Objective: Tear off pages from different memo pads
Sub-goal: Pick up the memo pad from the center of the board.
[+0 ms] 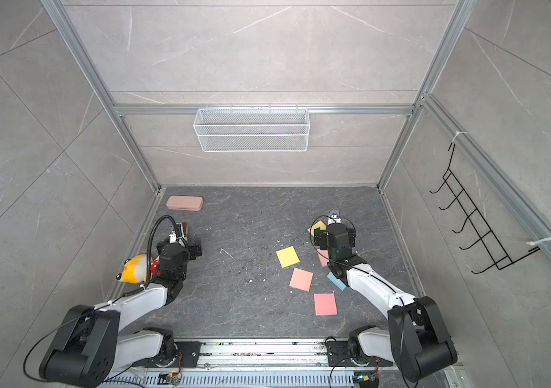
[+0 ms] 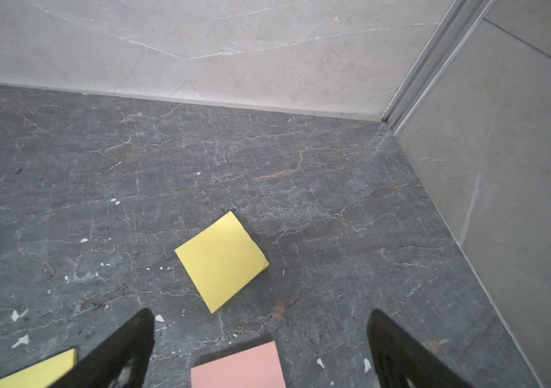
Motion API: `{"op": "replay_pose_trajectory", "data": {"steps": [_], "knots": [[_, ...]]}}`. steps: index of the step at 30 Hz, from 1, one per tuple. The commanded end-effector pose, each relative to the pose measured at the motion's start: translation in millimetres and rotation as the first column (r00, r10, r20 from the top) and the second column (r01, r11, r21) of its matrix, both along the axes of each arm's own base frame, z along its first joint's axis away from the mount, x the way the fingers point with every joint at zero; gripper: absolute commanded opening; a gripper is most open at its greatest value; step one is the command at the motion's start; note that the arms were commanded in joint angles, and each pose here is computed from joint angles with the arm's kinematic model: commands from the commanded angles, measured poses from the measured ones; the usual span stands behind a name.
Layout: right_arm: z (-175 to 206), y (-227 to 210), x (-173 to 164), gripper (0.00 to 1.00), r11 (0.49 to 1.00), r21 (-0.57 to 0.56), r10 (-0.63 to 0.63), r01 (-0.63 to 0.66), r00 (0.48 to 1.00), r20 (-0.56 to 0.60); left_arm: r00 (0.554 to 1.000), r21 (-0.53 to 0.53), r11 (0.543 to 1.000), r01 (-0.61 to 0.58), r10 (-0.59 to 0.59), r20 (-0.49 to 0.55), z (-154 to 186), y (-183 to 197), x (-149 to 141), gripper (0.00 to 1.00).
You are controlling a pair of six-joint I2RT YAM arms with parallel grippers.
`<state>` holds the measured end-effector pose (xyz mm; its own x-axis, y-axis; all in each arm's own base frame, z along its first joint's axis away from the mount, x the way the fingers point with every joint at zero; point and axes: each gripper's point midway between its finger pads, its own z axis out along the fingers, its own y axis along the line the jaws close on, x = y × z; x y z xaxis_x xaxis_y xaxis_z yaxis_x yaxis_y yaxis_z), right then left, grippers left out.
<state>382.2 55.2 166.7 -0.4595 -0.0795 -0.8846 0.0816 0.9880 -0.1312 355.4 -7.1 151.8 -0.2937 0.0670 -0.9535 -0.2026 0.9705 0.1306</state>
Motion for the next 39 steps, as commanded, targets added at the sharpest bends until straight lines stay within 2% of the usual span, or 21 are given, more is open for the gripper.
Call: {"op": "replay_pose_trajectory", "data": {"steps": [1,2,3,5,7,9,10,12,14,17,20,23,24,25,26,28,30,35,39], "knots": [[9.5,-26.8,-23.4,0.99,0.956,0.097,-0.272,0.277,0.96,-0.058,0.985,-0.1,0.982,-0.164,0.167,0.031,31.5,21.6,-14.0,1.0],[-1.5,-27.2,-30.7,0.99,0.913,0.207,-0.326,0.351,0.934,-0.145,0.979,-0.149,0.969,-0.198,0.202,0.011,34.7,25.0,-18.5,1.0],[-11.9,-4.3,-24.9,0.99,0.93,0.288,-0.16,0.227,0.958,-0.238,0.978,-0.181,0.961,-0.207,0.208,-0.011,37.3,24.7,-20.8,1.0],[-16.7,17.3,-26.0,0.99,0.923,0.36,-0.03,0.132,0.961,-0.275,0.972,-0.276,0.933,-0.231,0.236,-0.015,42.9,24.4,-22.7,1.0],[-13.1,32.8,-31.8,0.93,0.903,0.426,0.052,0.061,0.967,-0.25,0.962,-0.361,0.895,-0.261,0.274,-0.018,48.2,27.8,-26.3,1.0],[-5.9,39.3,-39.4,0.92,0.887,0.461,0.086,0.036,0.967,-0.241,0.987,-0.396,0.906,-0.15,0.158,-0.012,56.6,15.2,-21.2,0.99],[-4.0,41.2,-43.5,0.91,0.885,0.464,0.093,0.037,0.963,-0.253,0.995,-0.405,0.909,-0.101,0.102,-0.018,61.4,8.4,-17.3,0.96],[-10.9,44.8,-56.6,0.87,0.892,0.447,0.099,0.073,0.932,-0.35,0.994,-0.403,0.911,-0.087,0.05,-0.101,67.9,-1.6,-10.3,0.87],[-24.4,55.7,-72.6,0.79,0.9,0.427,0.13,0.087,0.882,-0.452,0.969,-0.395,0.917,-0.06,-0.042,-0.245,60.3,-18.8,-5.0,0.79],[-40.6,73.3,-95.2,0.69,0.905,0.418,0.172,0.075,0.835,-0.522,0.914,-0.452,0.892,0.01,-0.192,-0.358,42.6,-52.8,-4.1,0.77],[-54.3,81.7,-112.1,0.59,0.892,0.441,0.18,0.102,0.814,-0.552,0.87,-0.463,0.885,0.044,-0.262,-0.418,23.8,-82.9,-7.5,0.79],[-67.3,92.8,-119.1,0.55,0.868,0.483,0.207,0.117,0.798,-0.566,0.797,-0.472,0.866,0.163,-0.397,-0.454,10.8,-139.0,-10.4,0.81],[-71.5,95.0,-118.5,0.54,0.869,0.48,0.209,0.121,0.79,-0.576,0.766,-0.483,0.848,0.218,-0.455,-0.454,7.6,-161.8,-12.2,0.81],[-75.1,96.9,-115.6,0.53,0.871,0.474,0.206,0.126,0.784,-0.585,0.712,-0.515,0.808,0.285,-0.538,-0.451,0.4,-191.8,-15.5,0.81],[-75.9,99.4,-110.3,0.52,0.874,0.471,0.207,0.121,0.784,-0.585,0.644,-0.568,0.75,0.338,-0.625,-0.442,-7.4,-221.7,-20.3,0.82],[-74.5,102.0,-96.2,0.5,0.872,0.474,0.194,0.124,0.8,-0.567,0.55,-0.639,0.685,0.35,-0.702,-0.452,-22.2,-260.7,-25.9,0.8],[-73.0,109.2,-82.7,0.49,0.859,0.5,0.216,0.11,0.807,-0.549,0.487,-0.679,0.656,0.331,-0.735,-0.472,-35.8,-289.5,-32.6,0.77],[-91.4,113.2,-62.8,0.48,0.867,0.485,0.222,0.111,0.786,-0.577,0.421,-0.723,0.649,0.235,-0.739,-0.527,-70.6,-333.7,-45.4,0.72],[-102.6,114.4,-46.0,0.5,0.837,0.535,0.255,0.117,0.781,-0.57,0.414,-0.746,0.642,0.177,-0.736,-0.536,-89.5,-348.4,-51.7,0.69]]}}
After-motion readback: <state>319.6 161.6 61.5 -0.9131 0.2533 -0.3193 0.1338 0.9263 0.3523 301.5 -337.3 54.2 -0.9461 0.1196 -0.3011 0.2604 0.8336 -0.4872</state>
